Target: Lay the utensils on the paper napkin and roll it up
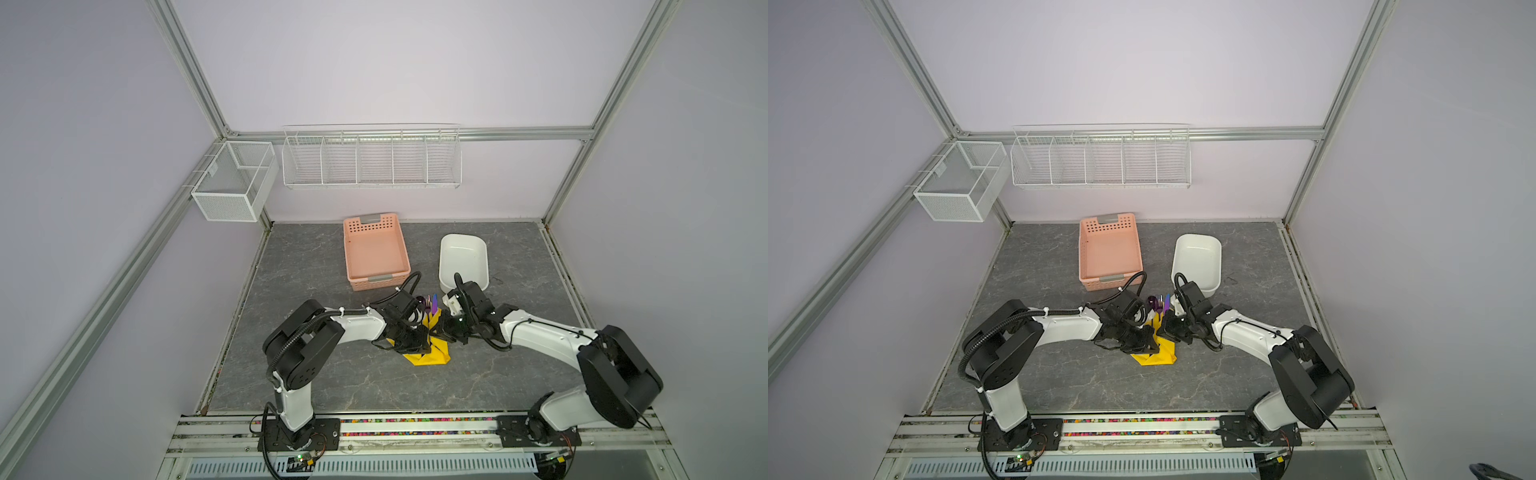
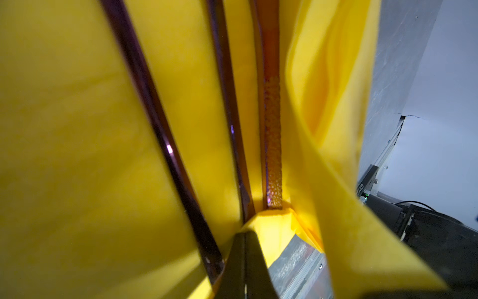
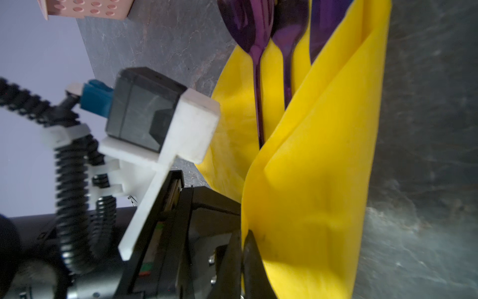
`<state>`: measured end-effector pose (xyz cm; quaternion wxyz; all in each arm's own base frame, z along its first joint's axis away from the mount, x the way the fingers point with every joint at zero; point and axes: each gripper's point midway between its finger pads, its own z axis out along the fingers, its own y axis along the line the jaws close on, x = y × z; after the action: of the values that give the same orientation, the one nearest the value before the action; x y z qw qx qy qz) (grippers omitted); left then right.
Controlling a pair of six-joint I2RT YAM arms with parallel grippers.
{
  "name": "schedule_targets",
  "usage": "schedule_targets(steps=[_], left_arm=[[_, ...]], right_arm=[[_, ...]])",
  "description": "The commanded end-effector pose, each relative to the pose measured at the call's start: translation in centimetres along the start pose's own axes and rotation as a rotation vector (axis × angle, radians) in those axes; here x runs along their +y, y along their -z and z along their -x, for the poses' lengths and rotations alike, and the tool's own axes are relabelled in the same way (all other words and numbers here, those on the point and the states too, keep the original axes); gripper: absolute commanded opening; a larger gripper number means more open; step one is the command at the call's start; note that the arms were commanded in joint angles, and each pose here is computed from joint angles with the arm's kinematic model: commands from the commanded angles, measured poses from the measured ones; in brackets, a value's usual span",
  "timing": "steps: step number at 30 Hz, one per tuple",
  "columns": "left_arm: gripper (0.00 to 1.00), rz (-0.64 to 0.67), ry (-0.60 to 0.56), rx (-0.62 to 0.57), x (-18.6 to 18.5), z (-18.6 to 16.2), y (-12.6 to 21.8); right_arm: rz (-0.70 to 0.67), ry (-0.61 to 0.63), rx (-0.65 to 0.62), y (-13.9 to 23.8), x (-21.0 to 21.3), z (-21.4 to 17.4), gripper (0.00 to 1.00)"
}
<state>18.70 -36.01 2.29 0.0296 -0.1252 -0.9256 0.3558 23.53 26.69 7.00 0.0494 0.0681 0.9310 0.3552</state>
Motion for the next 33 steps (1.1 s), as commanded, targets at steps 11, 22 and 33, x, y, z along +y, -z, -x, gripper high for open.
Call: schedule_targets(steps=[11,22,33], left_arm=[[0.00,0.035,0.010,0.000,0.7,-0.2,0.0],[0.00,0.029,0.008,-0.006,0.4,-0.1,0.2],[0.07,0.090,-0.008,-0.055,0.3,-0.5,3.0]], right_arm=[[0.017,-0.021,0.018,-1.1,0.4,0.1,0.07],[0.031,-0.047,0.014,-2.2,0.2,0.4,0.07],[0.045,-0.048,0.030,-2.9,0.1,0.2,0.07]])
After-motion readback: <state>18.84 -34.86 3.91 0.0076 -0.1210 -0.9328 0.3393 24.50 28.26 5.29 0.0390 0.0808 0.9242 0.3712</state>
